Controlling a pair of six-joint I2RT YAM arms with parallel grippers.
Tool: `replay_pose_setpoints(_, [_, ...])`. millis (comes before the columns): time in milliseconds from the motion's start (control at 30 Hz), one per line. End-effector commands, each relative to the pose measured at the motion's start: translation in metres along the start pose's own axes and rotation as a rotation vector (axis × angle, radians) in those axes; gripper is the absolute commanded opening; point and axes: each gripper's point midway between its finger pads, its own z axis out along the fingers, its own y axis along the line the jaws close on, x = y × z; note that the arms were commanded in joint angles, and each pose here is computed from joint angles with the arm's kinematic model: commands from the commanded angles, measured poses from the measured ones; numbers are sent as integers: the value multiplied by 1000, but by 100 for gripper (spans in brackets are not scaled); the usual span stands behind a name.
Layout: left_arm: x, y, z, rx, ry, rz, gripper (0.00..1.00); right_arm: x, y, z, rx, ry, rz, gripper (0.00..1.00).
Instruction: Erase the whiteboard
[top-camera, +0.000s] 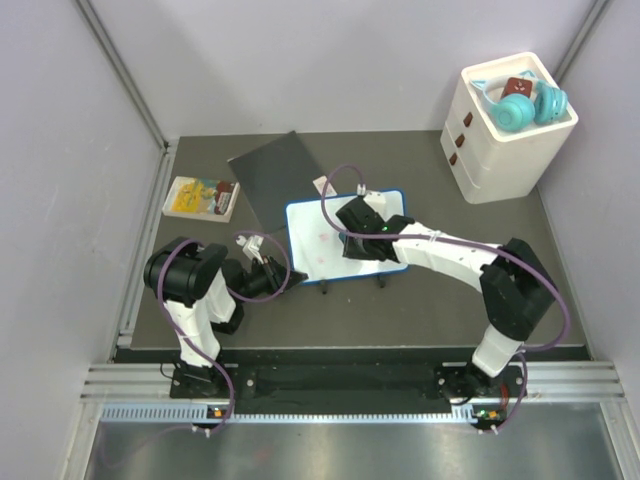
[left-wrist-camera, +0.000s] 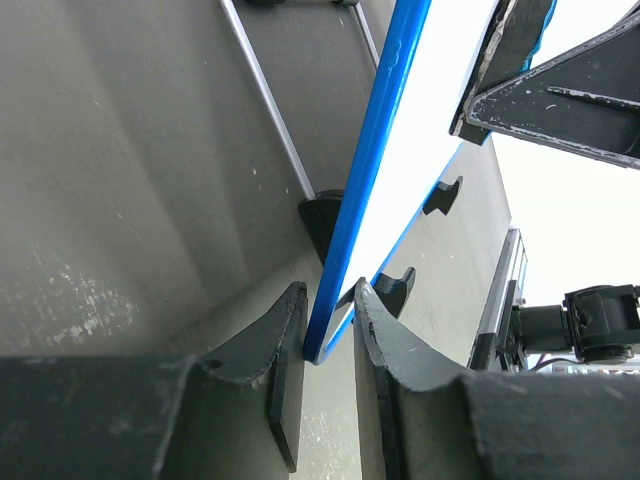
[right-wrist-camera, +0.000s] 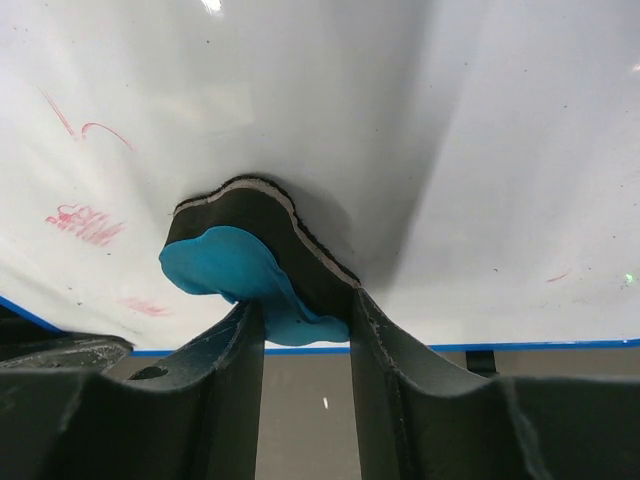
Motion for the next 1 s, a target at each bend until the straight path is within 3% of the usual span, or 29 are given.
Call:
replay_pose_setpoints(0, [-27, -10, 2, 43, -136, 144, 0, 10, -14, 17, 87, -24, -24, 0])
replay_pose_setpoints(267, [-26, -10, 1, 43, -134, 143, 0, 71, 24, 25, 42, 62, -102, 0])
replay_pose_setpoints(433, [-26, -10, 2, 42, -135, 143, 0, 81, 32, 26, 39, 68, -104, 0])
replay_pose_setpoints(967, [-25, -11, 2, 47, -130, 151, 0, -47, 77, 16, 33, -132, -142, 0])
